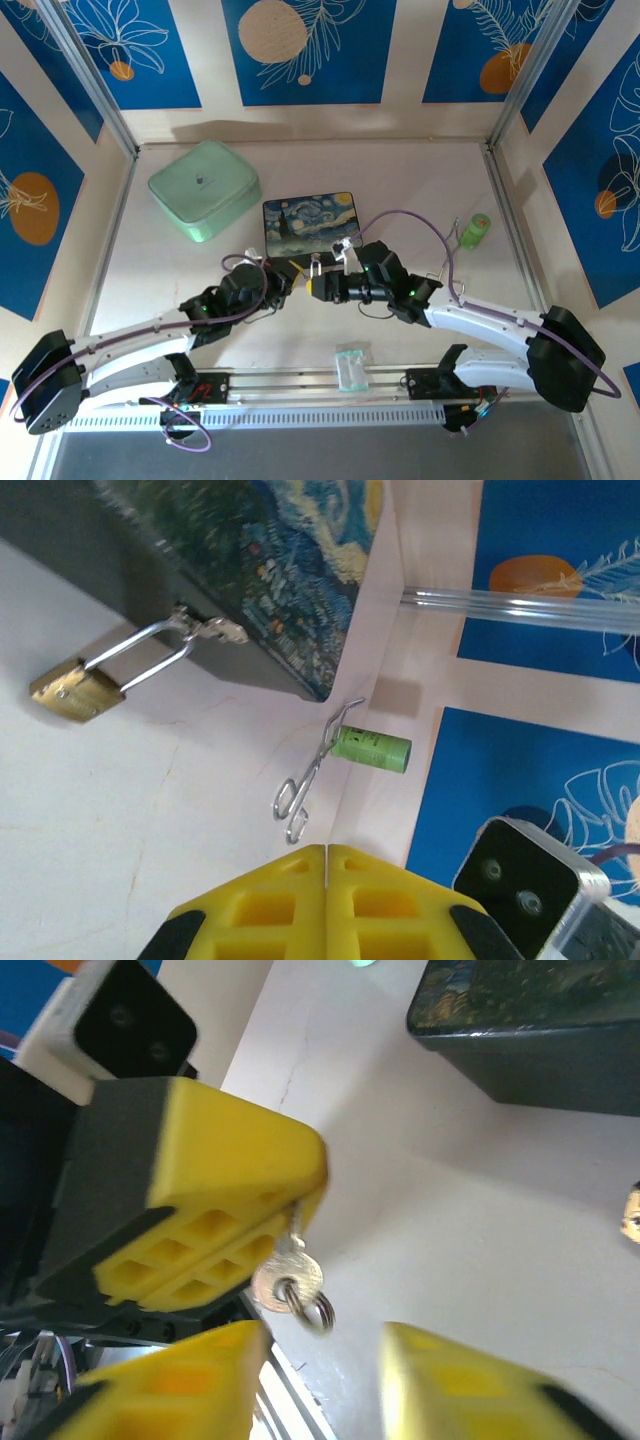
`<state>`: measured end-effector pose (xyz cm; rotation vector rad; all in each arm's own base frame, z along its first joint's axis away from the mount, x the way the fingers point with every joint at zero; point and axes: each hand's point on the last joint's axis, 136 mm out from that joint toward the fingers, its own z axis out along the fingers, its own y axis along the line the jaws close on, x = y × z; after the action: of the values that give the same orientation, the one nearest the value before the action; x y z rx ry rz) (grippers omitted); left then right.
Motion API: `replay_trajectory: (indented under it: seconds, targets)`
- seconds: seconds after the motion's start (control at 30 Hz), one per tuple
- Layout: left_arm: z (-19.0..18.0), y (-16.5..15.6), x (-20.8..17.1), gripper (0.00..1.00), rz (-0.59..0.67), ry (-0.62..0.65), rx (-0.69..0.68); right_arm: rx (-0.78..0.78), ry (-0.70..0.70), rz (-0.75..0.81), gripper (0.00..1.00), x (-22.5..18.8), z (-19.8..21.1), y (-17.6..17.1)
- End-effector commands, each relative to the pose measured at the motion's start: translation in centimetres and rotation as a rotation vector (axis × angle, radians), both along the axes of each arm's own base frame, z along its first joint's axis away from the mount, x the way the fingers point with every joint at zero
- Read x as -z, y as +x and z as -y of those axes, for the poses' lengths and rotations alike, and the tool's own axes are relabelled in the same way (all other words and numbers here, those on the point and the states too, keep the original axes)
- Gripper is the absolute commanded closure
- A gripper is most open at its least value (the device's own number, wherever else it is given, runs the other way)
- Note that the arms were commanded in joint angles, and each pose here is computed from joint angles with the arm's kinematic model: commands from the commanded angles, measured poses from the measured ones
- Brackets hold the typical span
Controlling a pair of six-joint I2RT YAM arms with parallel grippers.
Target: Unlock the padlock with the key
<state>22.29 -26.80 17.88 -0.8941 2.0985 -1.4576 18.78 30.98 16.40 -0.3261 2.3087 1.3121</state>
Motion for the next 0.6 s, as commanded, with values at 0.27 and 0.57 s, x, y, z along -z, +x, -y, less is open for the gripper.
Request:
replay_trajectory:
  seconds: [0.27, 0.57]
  targets:
    - [-1.4, 2.5, -5.8, 1.0, 0.431, 0.165, -0.059, 0.187, -0.013, -0.359, 0.01, -1.2, 1.5, 3.0]
    - [-2.6, 2.6, -6.1, 1.0, 0.452, 0.253, -0.078, 0.229, -0.335, -0.317, 0.0, 0.7, 5.5, 3.4]
